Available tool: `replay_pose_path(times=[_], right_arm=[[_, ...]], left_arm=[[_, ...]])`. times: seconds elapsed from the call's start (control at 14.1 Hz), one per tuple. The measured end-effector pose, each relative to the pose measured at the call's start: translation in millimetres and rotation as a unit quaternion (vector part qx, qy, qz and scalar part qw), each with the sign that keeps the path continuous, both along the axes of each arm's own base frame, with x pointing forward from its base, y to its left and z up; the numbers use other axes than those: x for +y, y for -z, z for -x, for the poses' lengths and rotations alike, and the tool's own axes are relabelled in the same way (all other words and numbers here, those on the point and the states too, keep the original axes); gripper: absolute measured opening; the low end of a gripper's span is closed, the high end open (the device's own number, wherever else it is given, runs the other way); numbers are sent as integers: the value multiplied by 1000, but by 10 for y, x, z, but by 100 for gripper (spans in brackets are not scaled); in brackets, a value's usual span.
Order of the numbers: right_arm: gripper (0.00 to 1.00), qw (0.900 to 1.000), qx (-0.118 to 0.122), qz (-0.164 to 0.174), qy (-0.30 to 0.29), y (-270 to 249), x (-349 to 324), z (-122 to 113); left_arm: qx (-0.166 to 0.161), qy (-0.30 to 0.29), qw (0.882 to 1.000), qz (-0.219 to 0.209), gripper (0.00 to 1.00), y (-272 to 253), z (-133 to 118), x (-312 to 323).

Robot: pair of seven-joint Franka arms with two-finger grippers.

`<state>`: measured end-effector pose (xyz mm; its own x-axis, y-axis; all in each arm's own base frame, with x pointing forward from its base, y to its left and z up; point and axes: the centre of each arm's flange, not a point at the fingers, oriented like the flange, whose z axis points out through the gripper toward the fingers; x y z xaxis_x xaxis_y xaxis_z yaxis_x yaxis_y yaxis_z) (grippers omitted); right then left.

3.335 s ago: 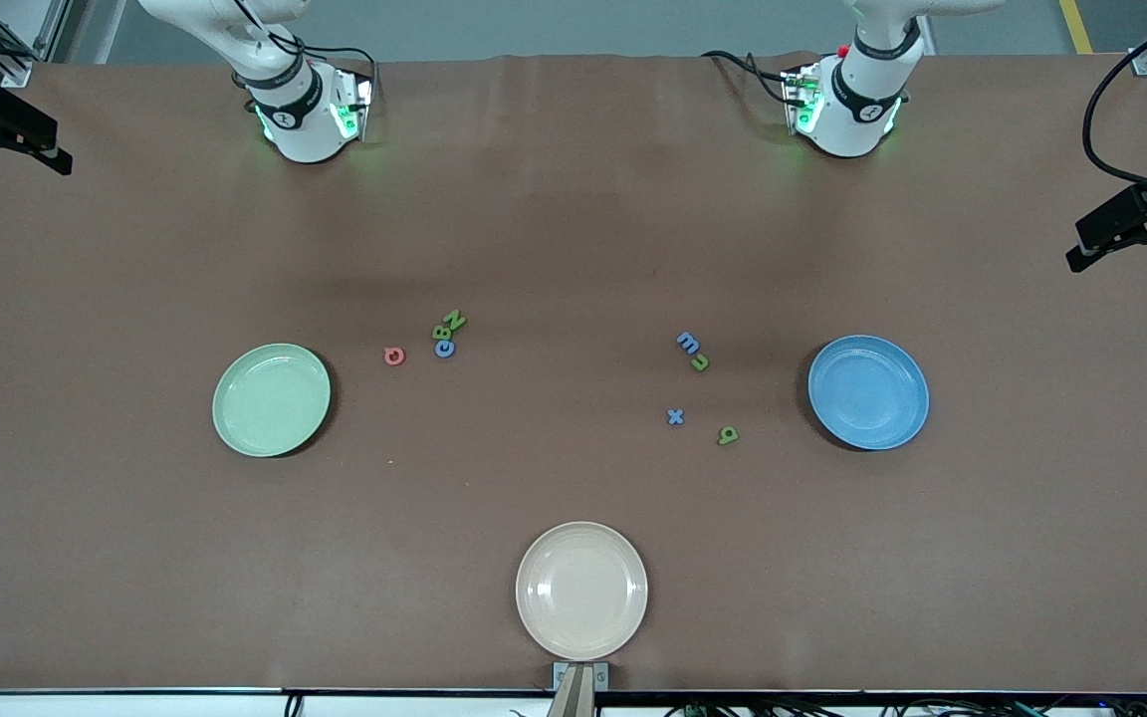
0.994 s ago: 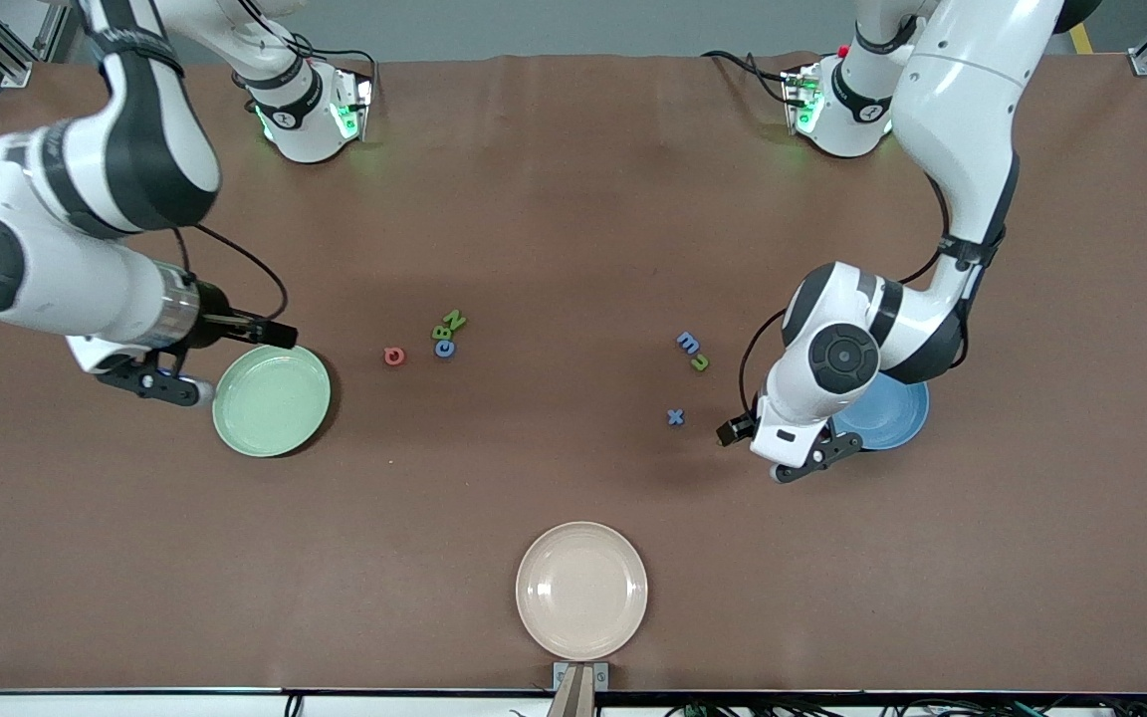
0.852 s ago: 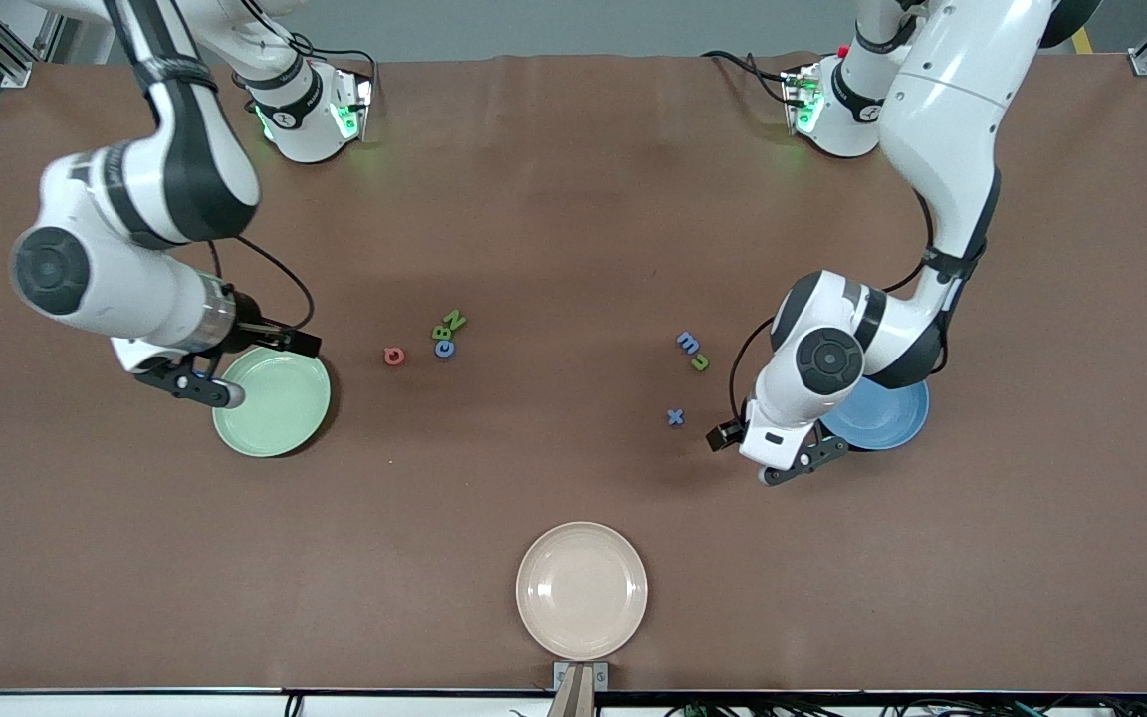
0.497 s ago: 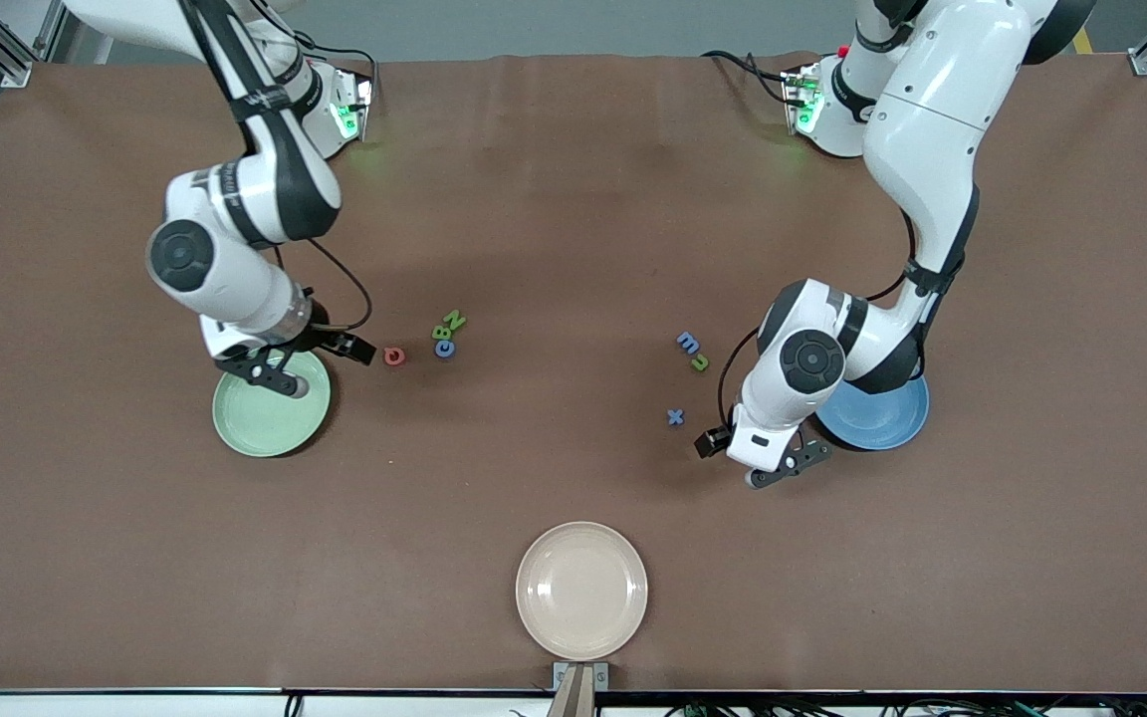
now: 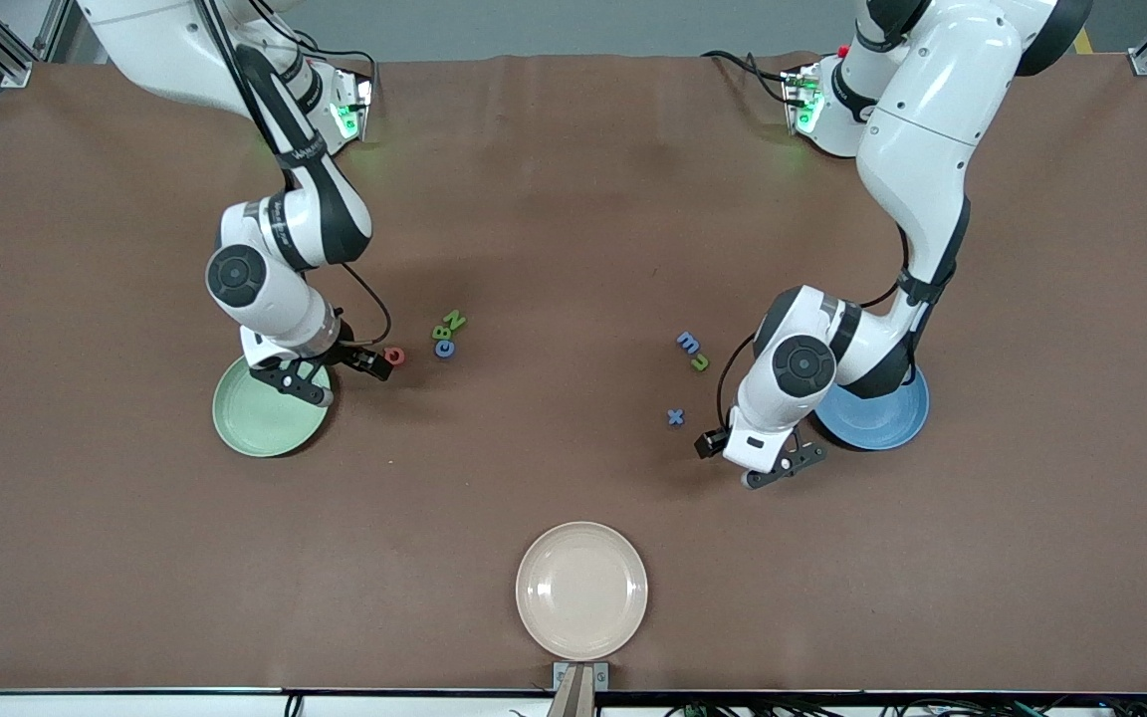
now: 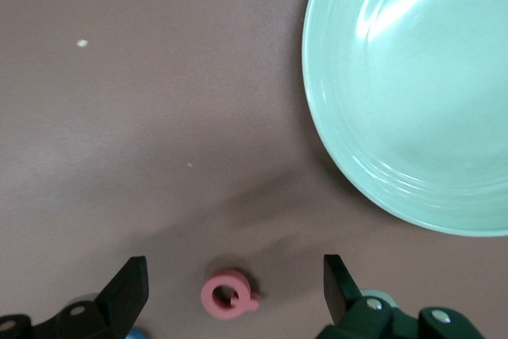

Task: Sort upper and lower case letters into plates
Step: 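Grasp the pink Q with the right gripper while the left gripper grasps green b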

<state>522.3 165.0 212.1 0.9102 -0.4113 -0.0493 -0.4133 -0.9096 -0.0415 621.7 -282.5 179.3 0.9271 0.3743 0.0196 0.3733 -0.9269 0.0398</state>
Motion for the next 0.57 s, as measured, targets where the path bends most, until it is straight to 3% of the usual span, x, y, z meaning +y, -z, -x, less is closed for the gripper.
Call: replay_pose_path(times=[0.21, 0.35, 0.57], right_arm=[[95, 1000, 6, 5, 9, 205, 204, 92], [94, 1000, 10, 7, 14, 251, 369, 165], [89, 1000, 5, 7, 15, 263, 427, 201]], left_arm=[[3, 3, 1000, -1, 84, 35, 28, -38], [4, 4, 1000, -1, 73, 54, 37, -48], [4, 6, 1000, -2, 67, 63, 48, -68]])
